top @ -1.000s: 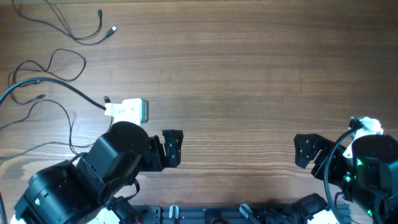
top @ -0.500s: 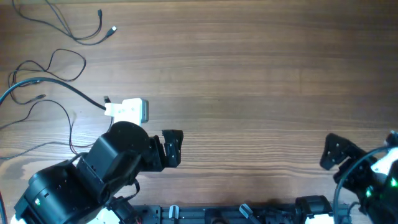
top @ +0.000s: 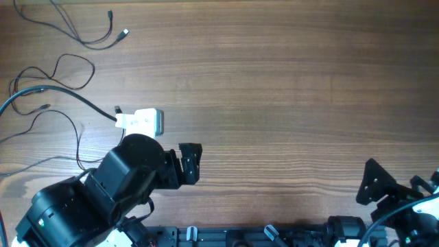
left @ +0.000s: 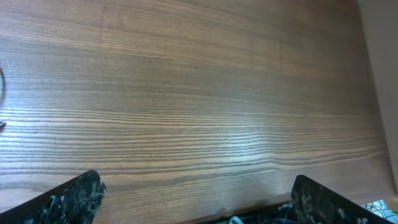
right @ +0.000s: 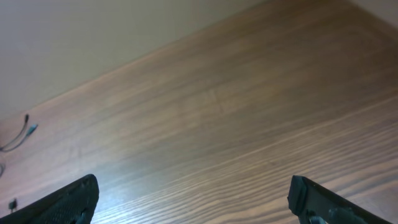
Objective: Untangle cables
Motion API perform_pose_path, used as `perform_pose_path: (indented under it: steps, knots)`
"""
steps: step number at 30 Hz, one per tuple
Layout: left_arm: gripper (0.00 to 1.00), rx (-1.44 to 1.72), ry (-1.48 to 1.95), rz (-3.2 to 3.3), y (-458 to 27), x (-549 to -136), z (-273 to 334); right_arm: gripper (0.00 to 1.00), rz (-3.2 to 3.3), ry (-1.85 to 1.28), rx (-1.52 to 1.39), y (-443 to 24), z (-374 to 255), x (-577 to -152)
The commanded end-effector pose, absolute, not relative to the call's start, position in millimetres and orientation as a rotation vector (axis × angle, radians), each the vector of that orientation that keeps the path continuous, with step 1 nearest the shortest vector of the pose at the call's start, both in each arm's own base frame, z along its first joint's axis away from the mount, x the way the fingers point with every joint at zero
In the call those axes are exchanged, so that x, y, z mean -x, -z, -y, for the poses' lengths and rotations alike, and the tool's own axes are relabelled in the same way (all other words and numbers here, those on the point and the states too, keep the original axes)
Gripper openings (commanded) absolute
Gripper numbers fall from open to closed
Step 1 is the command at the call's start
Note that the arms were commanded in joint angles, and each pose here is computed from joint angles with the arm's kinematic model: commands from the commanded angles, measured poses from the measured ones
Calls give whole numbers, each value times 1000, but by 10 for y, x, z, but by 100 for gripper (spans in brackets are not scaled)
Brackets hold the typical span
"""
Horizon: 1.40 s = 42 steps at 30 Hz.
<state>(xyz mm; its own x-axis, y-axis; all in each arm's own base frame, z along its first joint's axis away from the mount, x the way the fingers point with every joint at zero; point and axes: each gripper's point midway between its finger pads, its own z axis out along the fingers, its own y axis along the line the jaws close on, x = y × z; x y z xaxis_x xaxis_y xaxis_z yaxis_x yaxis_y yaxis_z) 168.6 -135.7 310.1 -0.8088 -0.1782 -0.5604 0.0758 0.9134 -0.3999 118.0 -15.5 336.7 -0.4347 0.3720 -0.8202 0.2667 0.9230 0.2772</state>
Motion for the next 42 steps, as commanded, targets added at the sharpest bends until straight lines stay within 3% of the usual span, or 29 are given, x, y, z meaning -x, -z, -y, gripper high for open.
perform_pose_path:
  steps: [1, 5, 11, 42]
  knots:
    - [100, 84, 531, -2453, -3085, -1694, 1341, 100, -2054, -152, -386, -3109, 83, -1352]
    - [100, 85, 530, -2453, -3085, -1694, 1340, 100, -1941, -284, -30, -2895, -307, -1735]
    - [100, 84, 531, -2453, -3085, -1694, 1341, 100, -1830, -413, 104, -2404, -548, -1994]
    - [100, 84, 530, -2453, -3085, -1694, 1340, 100, -1544, -321, 171, -1814, -497, -2383]
